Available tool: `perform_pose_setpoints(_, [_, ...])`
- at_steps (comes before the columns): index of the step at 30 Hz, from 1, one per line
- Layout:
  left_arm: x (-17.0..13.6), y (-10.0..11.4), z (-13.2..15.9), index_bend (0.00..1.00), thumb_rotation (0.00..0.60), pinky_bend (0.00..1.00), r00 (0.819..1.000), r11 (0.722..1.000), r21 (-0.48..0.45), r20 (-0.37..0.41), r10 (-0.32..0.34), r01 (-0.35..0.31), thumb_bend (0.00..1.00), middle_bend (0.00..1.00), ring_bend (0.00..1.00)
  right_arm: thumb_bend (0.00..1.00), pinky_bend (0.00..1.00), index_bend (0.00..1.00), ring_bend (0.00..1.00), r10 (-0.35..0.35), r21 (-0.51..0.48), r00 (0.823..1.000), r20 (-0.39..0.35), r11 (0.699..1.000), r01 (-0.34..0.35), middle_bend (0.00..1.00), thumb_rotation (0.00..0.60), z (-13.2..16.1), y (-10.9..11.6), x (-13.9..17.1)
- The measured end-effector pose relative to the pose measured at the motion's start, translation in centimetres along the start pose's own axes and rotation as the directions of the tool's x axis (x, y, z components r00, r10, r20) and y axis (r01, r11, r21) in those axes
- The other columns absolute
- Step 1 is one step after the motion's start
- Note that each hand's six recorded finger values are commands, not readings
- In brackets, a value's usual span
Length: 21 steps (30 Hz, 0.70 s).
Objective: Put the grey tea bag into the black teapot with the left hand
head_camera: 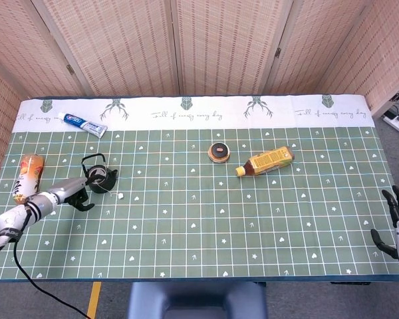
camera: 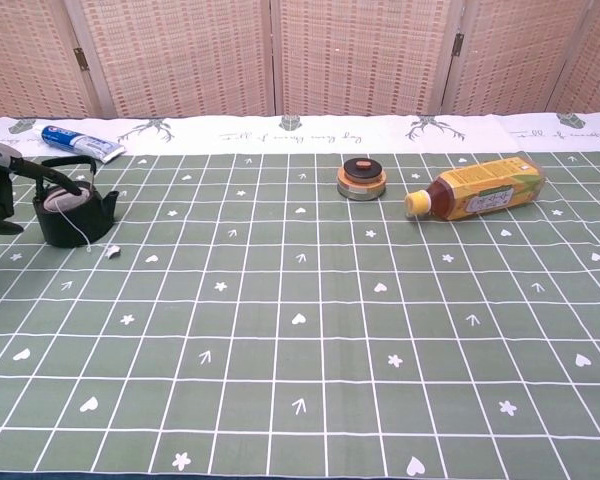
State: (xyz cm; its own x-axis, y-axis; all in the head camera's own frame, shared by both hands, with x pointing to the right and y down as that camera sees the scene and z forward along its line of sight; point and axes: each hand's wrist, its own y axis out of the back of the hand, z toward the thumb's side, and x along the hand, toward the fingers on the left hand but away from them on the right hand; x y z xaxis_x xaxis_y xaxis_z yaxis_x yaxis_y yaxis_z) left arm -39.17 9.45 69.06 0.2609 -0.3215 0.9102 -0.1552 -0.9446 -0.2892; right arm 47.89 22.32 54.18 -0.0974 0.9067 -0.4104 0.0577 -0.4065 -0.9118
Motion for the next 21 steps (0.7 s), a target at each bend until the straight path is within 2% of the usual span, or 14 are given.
perform_pose_setpoints(21, [1.9, -0.6, -2.2, 0.06, 0.6, 1.0, 1.0, 1.0, -0.007, -0.029, 0.002, -0.002, 0.46, 1.0, 1.0, 0.37, 0.0, 0.0, 0.0, 0.016, 0.006, 1.0, 0.007, 1.0, -0.016, 0.0, 0.6, 0.0, -0.4, -0.4])
